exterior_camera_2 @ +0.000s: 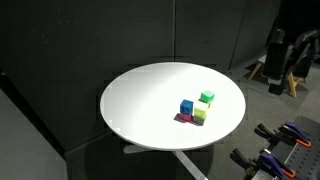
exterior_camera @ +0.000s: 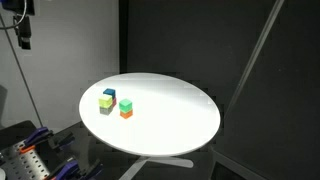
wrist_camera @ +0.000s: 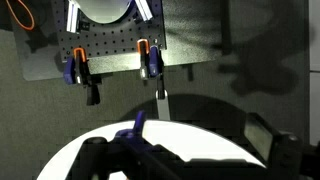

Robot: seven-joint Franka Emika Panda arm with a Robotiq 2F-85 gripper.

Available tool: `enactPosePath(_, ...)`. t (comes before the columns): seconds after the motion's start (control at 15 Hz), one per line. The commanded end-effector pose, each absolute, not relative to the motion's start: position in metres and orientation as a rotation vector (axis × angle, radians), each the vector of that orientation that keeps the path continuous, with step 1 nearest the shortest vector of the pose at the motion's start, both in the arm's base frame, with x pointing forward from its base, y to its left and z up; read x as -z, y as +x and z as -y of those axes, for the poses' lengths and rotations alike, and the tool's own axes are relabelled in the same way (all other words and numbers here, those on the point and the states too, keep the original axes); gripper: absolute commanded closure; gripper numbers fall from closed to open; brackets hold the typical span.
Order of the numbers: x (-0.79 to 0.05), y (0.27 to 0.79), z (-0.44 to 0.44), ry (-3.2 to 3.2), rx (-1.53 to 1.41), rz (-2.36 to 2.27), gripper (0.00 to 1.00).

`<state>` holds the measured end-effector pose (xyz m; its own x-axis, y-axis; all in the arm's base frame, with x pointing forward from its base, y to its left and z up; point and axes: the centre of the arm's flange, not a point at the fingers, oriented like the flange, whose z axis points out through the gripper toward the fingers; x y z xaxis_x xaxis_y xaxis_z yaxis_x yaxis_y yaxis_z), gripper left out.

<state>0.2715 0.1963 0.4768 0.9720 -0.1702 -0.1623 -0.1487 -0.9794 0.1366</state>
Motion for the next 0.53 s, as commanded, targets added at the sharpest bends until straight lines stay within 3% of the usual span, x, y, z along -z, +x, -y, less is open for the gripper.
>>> enactPosePath(0.0,-0.4769,0.2715,-0.1963,2.997,0.262,0.243,0.00)
enactPosePath(0.47,-0.4804,0.2759,-0.1936,3.008,0.267,0.232,0.00)
